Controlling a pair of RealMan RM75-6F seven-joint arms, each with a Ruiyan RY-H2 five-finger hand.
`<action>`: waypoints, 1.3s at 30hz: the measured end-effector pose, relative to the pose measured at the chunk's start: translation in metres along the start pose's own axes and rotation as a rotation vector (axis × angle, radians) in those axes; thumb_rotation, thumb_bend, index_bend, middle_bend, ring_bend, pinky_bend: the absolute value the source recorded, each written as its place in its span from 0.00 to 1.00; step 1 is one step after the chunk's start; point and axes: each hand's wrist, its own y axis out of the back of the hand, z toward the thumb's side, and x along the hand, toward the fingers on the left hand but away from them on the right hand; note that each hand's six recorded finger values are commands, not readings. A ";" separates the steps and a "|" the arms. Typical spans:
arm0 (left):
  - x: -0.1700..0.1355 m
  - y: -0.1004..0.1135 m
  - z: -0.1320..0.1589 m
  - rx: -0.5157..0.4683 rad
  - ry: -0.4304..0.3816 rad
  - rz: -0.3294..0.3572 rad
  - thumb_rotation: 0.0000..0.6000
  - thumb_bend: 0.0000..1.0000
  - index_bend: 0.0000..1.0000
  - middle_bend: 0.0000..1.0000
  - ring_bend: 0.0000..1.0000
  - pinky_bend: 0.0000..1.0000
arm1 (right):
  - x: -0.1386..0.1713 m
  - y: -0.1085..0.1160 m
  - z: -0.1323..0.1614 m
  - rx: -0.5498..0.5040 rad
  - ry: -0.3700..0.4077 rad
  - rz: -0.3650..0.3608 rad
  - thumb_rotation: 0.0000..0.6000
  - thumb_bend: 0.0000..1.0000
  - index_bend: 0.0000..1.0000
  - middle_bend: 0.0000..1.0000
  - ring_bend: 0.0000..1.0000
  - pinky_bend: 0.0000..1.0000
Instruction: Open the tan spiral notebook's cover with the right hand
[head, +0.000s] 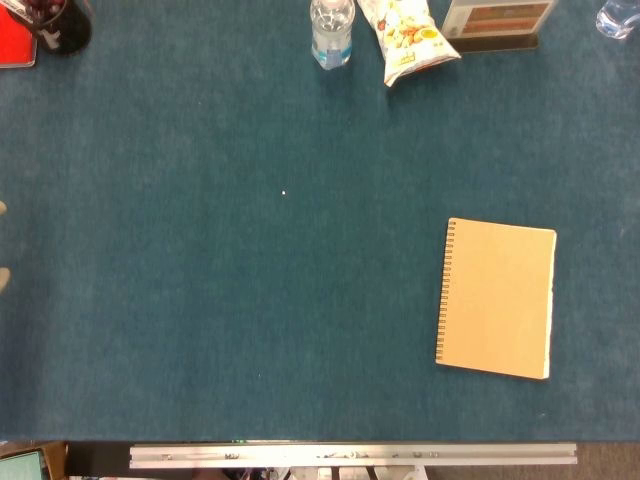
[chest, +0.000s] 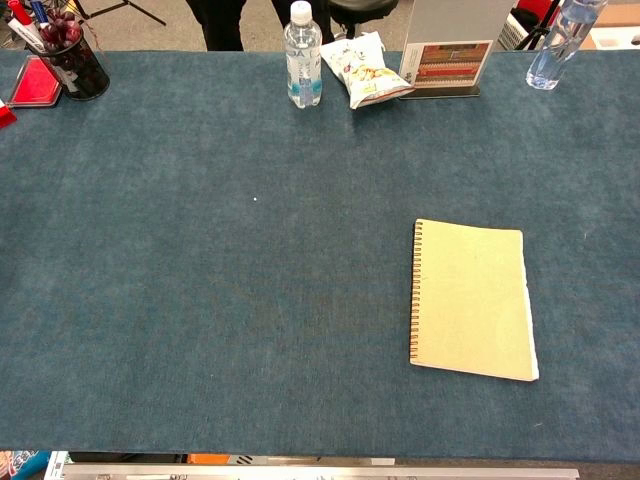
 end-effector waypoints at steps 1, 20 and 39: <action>0.000 0.000 0.000 0.000 0.002 -0.002 1.00 0.05 0.34 0.09 0.13 0.34 | 0.000 0.000 0.000 0.000 -0.002 -0.001 1.00 0.00 0.21 0.10 0.00 0.25; -0.003 0.001 -0.001 0.000 0.008 0.003 1.00 0.05 0.34 0.09 0.13 0.34 | -0.004 -0.002 0.007 0.003 0.032 -0.005 1.00 0.00 0.21 0.10 0.00 0.25; -0.005 -0.004 0.004 -0.002 -0.003 -0.016 1.00 0.05 0.34 0.09 0.13 0.34 | -0.004 -0.003 0.049 0.237 0.405 -0.028 1.00 0.30 0.21 0.10 0.00 0.23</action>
